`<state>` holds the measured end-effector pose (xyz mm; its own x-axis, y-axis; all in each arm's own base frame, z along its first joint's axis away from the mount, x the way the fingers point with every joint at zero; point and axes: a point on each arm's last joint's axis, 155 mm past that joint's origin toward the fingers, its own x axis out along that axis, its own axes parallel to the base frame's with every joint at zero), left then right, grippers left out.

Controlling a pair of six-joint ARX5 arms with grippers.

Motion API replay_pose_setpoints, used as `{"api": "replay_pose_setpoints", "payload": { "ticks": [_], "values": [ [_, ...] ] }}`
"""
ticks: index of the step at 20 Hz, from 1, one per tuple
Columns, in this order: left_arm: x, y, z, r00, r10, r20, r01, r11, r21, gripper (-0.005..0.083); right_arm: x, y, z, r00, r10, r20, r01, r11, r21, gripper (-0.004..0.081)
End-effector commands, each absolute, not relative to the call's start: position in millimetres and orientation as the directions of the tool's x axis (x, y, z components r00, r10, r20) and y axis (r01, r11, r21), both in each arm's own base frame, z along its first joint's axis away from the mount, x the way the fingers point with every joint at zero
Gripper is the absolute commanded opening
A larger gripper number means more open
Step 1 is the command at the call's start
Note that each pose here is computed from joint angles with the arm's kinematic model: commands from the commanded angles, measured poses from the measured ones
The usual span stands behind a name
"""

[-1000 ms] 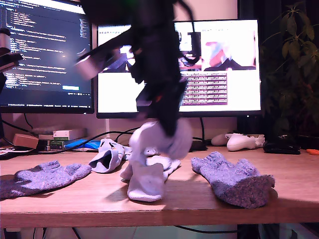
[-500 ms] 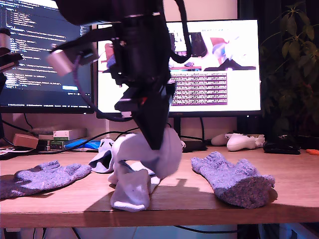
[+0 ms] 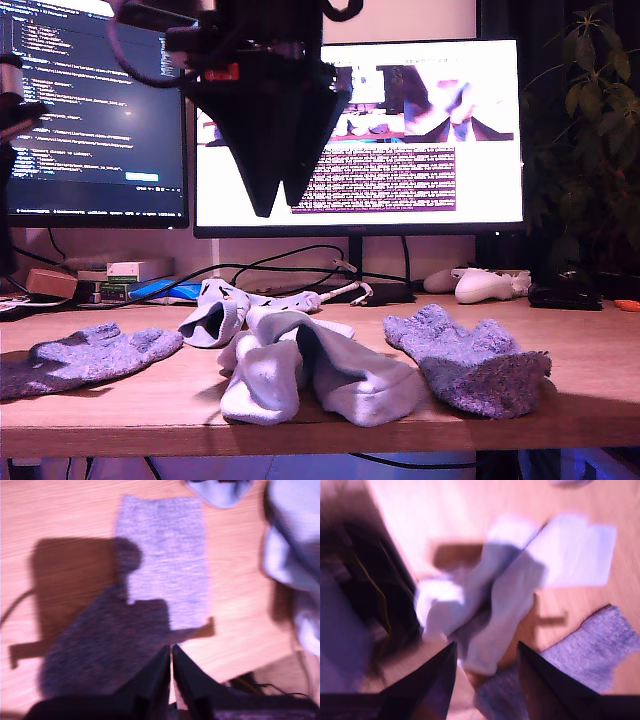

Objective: Pair up the socks based on colour and pattern, by placing them on top of one another

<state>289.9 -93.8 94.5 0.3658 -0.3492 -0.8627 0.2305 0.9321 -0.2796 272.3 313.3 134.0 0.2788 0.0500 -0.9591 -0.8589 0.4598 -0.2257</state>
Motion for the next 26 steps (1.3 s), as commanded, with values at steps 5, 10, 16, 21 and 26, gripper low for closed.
{"api": "replay_pose_setpoints", "payload": {
  "ticks": [5, 10, 16, 21, 26],
  "values": [
    [295, -117, 104, 0.390, -0.434, -0.812, 0.314, 0.892, -0.325, -0.0024, 329, 270, 142, 0.295, 0.097, -0.950, -0.624, 0.773, -0.115, 0.0080],
    [314, -149, 128, 0.457, -0.535, -0.711, 0.412, 0.835, -0.364, -0.0024, 345, 253, 163, 0.405, 0.167, -0.899, -0.554, 0.827, -0.096, -0.0005],
    [332, -185, 152, 0.499, -0.629, -0.596, 0.439, 0.776, -0.452, 0.0073, 319, 243, 156, 0.484, 0.309, -0.818, -0.577, 0.816, -0.033, -0.0010],
    [346, -210, 121, 0.434, -0.651, -0.623, 0.326, 0.758, -0.566, 0.0249, 286, 225, 147, 0.461, 0.391, -0.797, -0.628, 0.778, 0.019, -0.0010],
    [364, -236, 87, 0.339, -0.651, -0.679, 0.251, 0.758, -0.602, 0.0264, 268, 212, 144, 0.450, 0.417, -0.790, -0.646, 0.762, 0.035, -0.0010]
  ]
}}
